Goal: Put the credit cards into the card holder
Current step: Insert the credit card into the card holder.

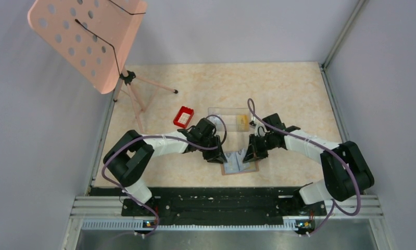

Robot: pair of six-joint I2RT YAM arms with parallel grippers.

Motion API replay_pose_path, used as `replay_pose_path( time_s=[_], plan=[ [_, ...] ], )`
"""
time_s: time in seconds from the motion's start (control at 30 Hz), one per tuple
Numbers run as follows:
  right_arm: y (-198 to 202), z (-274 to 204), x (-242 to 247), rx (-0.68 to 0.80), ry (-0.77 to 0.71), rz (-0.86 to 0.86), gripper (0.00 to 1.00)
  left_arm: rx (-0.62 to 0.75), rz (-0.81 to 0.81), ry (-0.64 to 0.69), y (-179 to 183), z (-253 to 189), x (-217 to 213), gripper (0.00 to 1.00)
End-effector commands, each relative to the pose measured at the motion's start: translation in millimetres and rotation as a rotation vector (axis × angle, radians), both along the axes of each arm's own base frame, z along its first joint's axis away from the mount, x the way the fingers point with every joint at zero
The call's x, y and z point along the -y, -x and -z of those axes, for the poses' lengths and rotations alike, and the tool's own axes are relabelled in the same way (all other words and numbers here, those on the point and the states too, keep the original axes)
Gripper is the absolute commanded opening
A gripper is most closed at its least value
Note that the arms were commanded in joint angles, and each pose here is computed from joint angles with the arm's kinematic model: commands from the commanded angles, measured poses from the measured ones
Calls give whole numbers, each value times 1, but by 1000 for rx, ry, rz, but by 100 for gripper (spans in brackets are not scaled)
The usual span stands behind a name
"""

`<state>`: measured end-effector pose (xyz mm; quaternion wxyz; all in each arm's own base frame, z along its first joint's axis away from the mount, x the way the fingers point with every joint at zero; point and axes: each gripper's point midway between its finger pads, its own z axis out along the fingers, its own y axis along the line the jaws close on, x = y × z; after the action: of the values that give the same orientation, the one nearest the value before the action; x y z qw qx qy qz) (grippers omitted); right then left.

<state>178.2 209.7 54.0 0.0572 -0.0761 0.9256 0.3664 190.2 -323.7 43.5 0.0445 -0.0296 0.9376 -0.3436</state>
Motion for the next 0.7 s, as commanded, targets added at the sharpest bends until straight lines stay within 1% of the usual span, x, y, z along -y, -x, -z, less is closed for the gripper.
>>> replay_pose_path(
  time_s=[0.0, 0.23, 0.27, 0.37, 0.43, 0.53, 0.67],
  plan=[
    [-5, 4, -8, 17, -26, -23, 0, 34, 27, -38, -8, -1, 3, 32],
    [-3, 19, -7, -30, 1, -39, 0, 22, 68, -51, -10, 5, 13, 31],
    [-3, 19, -7, -32, 3, -39, 0, 24, 72, -46, -11, 4, 14, 29],
    [-3, 21, -7, -37, 7, -44, 0, 35, 85, -35, -13, -1, 18, 18],
    [-4, 20, -7, -35, 10, -46, 0, 51, 88, -26, -15, -8, 20, 14],
    [-5, 18, -8, -31, 12, -49, 0, 80, 91, -8, -18, -22, 24, 10],
    [-6, 18, -7, -31, 19, -55, 0, 91, 107, 9, -19, -34, 29, 9]
  ],
)
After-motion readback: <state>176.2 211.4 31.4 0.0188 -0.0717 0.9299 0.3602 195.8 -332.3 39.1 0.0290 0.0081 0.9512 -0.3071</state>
